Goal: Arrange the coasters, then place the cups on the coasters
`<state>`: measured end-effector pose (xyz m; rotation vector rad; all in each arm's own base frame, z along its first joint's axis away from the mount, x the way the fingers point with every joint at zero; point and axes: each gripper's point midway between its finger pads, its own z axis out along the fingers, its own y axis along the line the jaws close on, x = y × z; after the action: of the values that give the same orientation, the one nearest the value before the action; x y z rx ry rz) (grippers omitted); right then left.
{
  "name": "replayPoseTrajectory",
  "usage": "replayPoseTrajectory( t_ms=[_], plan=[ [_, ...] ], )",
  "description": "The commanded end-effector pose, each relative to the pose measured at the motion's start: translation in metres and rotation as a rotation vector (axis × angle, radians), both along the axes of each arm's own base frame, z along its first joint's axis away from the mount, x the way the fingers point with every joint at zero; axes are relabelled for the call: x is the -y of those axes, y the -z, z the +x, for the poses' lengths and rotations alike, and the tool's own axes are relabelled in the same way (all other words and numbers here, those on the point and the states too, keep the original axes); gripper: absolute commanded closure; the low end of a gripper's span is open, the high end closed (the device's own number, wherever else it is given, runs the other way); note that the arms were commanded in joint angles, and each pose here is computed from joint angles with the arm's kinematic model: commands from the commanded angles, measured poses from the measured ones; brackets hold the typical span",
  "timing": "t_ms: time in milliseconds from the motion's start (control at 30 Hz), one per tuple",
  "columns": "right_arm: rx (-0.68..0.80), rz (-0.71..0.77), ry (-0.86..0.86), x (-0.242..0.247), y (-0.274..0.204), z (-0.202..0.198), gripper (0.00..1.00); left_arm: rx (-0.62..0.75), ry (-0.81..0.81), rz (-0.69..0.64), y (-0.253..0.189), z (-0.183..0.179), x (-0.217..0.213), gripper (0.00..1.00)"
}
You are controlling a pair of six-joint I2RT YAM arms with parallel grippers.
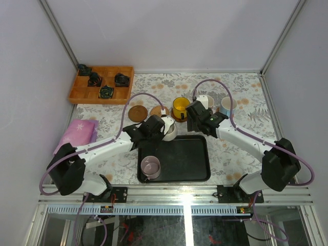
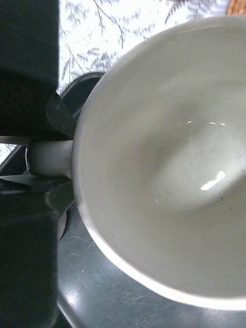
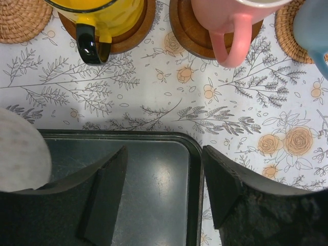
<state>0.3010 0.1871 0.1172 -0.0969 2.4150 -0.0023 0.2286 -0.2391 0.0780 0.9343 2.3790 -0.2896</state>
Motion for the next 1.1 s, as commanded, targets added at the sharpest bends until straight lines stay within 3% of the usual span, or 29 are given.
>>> replayPoseTrajectory(
  t_ms=[0,133,433,700,1067],
  plan=[
    [0.045,0.01,-0.001,0.006,-0.009,-0.005,0.37,0.18,-0.174,-0.026,-0.045,0.042,-0.003,1.0],
    [0.048,0.004,0.009,0.011,-0.003,-0.008,0.49,0.186,-0.271,0.03,-0.045,0.061,-0.014,1.0],
    [0.06,-0.035,-0.019,0.009,0.005,0.004,0.76,0.133,-0.504,-0.051,-0.052,0.12,-0.026,1.0],
    [0.026,-0.027,-0.032,0.011,0.023,0.014,0.81,0.047,-0.571,-0.02,-0.039,0.156,-0.013,1.0],
    [0.011,0.009,-0.04,0.005,0.038,0.034,0.84,-0.036,-0.662,-0.02,-0.017,0.154,-0.021,1.0]
  ],
)
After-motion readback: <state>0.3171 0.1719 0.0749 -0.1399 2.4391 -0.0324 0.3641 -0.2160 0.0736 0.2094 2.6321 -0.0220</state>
